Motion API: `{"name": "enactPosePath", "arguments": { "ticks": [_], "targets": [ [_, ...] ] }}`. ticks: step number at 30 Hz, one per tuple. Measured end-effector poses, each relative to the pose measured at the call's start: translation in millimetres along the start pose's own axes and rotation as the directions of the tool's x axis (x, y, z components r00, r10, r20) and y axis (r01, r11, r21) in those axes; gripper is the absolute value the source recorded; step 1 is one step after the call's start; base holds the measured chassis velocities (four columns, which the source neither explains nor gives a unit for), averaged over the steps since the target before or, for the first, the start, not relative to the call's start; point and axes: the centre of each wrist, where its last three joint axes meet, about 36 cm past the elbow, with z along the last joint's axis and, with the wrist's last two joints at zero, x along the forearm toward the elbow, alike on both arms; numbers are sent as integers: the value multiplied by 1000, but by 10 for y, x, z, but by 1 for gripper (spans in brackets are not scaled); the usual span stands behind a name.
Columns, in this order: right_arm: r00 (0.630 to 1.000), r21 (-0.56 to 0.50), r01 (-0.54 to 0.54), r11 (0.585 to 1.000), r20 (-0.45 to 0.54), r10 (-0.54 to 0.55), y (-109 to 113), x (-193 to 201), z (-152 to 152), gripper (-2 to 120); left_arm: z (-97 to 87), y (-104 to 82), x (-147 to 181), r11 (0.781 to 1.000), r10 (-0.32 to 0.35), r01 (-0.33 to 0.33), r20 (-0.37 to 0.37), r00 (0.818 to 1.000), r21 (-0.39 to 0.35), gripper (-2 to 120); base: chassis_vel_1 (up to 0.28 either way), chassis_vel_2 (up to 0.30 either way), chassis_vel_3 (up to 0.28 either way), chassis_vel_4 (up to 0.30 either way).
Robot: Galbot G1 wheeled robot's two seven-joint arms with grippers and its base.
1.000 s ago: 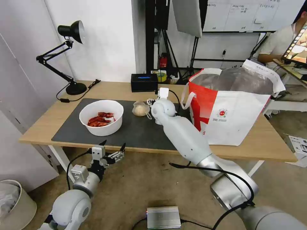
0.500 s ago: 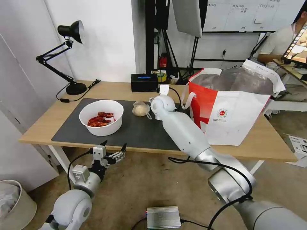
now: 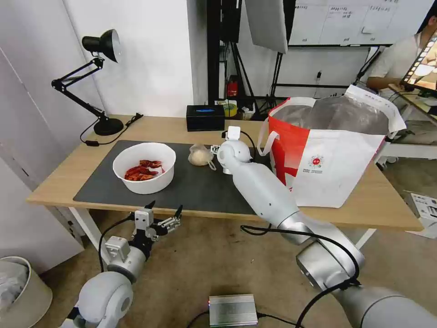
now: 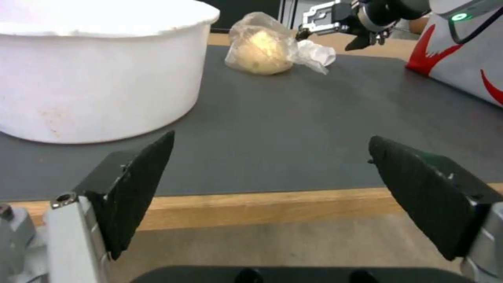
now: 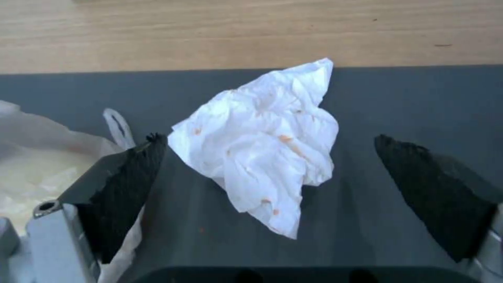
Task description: Pick up the trash from the table and place it into the takeout bag.
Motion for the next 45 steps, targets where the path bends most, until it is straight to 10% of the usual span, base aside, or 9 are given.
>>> {"name": "enactPosePath", "arguments": {
  "ticks": [29, 45],
  "targets": [
    [1000, 43, 20, 999, -19, -19, -169, -223, 11, 99, -2, -56, -19, 1000, 13, -13, 5, 1000, 4, 100, 0, 0, 0, 0],
    [1000, 39, 18, 999, -26, -17, -162, -209, 13, 45, -42, -77, -33, 1000, 17, -17, 20, 1000, 8, 100, 0, 0, 0, 0]
  ]
}}
